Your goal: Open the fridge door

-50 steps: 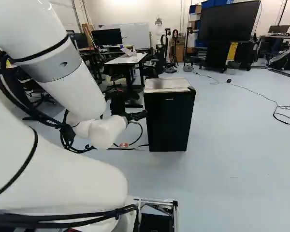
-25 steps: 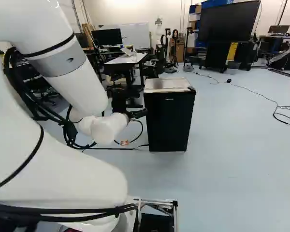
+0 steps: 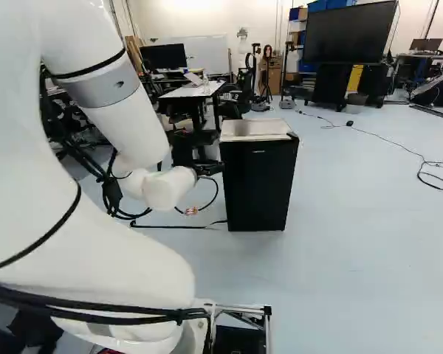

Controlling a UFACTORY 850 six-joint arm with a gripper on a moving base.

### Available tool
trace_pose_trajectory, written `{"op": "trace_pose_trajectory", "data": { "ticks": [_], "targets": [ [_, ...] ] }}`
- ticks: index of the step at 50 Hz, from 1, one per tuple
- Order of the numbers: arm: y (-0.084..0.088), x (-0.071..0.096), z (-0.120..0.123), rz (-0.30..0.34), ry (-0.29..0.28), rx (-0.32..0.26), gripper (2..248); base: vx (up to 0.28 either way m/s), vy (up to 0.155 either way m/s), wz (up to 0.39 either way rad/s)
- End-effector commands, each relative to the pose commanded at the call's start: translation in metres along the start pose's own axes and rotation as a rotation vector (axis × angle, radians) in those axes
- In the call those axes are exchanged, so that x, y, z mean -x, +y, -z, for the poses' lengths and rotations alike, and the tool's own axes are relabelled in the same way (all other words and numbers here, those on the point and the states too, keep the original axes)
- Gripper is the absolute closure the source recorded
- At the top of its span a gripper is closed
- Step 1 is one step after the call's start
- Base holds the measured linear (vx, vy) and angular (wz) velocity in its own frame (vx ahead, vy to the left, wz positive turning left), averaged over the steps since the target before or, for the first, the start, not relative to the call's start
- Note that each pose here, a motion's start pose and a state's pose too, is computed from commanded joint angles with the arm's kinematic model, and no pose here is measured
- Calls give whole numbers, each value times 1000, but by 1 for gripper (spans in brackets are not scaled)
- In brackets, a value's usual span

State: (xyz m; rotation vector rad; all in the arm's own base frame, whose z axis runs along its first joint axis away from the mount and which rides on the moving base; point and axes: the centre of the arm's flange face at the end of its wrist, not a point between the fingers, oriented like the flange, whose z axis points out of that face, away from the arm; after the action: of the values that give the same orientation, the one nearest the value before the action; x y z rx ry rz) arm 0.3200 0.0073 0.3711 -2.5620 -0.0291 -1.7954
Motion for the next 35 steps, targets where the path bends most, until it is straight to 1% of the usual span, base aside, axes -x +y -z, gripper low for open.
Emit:
{"op": "trace_pose_trajectory", "data": {
  "ticks": [20, 35],
  "targets": [
    [-10, -11, -25, 10, -3, -26, 3, 0, 0, 0],
    [-19, -21, -50, 10, -3, -41, 3, 0, 0, 0]
  ]
}}
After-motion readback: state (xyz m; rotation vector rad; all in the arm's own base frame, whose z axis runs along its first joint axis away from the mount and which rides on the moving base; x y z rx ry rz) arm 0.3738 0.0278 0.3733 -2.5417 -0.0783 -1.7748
